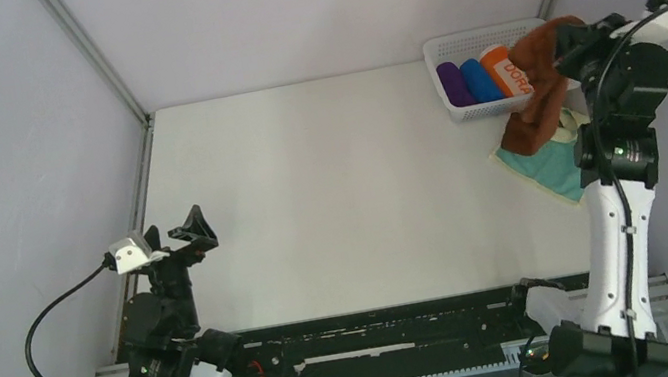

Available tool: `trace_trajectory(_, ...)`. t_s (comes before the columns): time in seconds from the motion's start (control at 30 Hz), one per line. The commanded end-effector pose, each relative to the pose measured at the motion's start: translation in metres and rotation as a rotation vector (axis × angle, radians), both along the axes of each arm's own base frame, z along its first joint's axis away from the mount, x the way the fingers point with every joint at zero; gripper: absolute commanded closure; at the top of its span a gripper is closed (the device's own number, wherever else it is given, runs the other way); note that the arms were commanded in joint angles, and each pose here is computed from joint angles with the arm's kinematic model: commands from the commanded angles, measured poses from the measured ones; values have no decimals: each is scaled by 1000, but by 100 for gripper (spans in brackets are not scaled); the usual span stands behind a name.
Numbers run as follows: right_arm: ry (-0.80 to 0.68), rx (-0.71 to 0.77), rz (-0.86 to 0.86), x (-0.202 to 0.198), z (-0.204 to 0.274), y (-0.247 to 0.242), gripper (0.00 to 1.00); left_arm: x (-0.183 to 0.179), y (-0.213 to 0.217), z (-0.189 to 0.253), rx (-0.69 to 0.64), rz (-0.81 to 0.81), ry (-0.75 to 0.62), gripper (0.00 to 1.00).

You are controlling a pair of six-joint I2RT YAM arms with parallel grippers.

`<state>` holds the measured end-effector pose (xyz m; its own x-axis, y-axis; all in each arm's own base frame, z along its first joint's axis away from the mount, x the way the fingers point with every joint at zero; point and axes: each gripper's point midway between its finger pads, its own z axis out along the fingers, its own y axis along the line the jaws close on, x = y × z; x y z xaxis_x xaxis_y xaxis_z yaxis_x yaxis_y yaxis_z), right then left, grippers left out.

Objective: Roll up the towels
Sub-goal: Pick up the towel at the corner of the board, then place the towel at the center of the board.

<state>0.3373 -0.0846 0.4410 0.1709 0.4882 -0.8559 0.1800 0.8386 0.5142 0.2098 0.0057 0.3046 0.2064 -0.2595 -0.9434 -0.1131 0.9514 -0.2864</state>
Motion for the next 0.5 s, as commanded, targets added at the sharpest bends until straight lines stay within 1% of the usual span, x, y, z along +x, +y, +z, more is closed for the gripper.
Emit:
trace_trajectory(0.0,-200,-175,306,-22,71,92,100,0,0,1,2,1,-14,0)
trace_trajectory(0.1,-231,-183,523,-24,77,155,100,1,-1,0,2,-5,-13,0)
trace_trajectory(0.3,-250,-184,873,-17,83,280,100,3,-1,-2,9,1,6,0)
trace_trajectory(0.37,-264,-194,995,-25,88,323,100,3,-1,-3,9,3,14,0)
trace_trajectory(0.47,-316,-200,1092,-36,102,358,100,4,-1,-6,14,6,27,0)
